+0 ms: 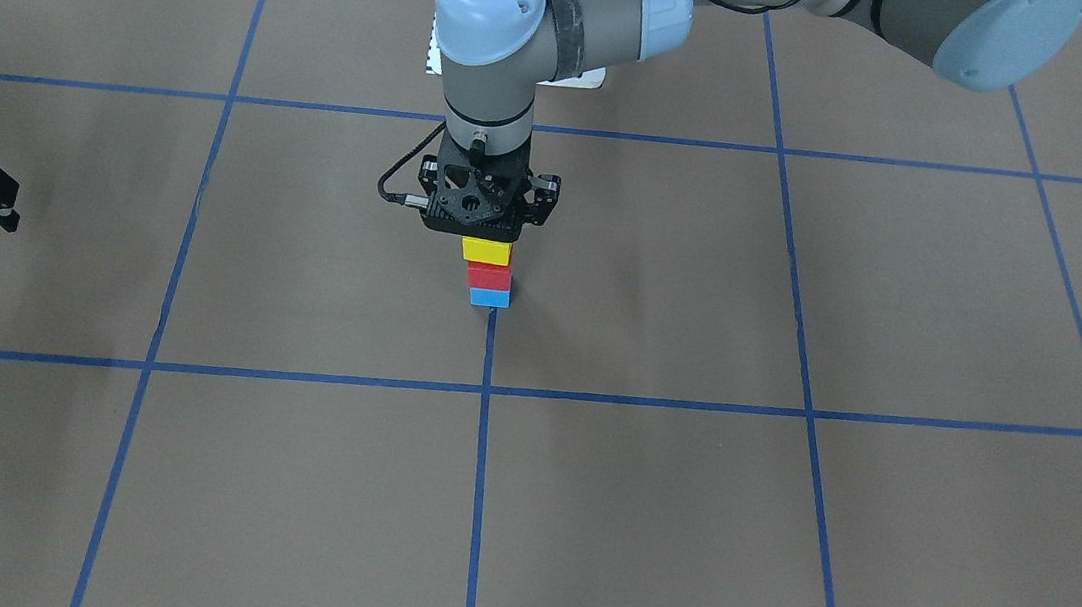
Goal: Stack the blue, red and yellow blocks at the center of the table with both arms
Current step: 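Lower the yellow cube onto the red cube and open the left gripper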
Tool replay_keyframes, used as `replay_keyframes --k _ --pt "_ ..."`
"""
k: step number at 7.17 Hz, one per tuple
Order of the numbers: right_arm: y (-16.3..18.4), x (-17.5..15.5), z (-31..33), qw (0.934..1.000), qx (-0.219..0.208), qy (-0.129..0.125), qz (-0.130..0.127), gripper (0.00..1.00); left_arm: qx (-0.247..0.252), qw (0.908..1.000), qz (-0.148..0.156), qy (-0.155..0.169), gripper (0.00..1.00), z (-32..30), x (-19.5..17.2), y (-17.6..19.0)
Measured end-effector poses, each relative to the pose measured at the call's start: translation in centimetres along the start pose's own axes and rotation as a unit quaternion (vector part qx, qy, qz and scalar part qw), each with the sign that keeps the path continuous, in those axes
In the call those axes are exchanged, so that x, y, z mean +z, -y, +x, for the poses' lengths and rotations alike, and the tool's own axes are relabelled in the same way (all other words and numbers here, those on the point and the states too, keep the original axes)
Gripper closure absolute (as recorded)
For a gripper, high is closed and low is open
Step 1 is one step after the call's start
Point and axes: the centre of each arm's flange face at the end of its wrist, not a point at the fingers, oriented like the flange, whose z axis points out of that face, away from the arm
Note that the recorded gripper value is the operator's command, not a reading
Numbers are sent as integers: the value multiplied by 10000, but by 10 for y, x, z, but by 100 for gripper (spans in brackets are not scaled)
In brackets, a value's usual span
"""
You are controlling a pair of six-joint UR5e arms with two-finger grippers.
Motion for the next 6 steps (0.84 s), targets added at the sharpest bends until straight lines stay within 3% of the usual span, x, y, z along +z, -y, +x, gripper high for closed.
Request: replay_keyframes --k 6 --pt "0 -2 -1 10000 3 9 23 0 -22 10000 12 45 100 -1 4 2"
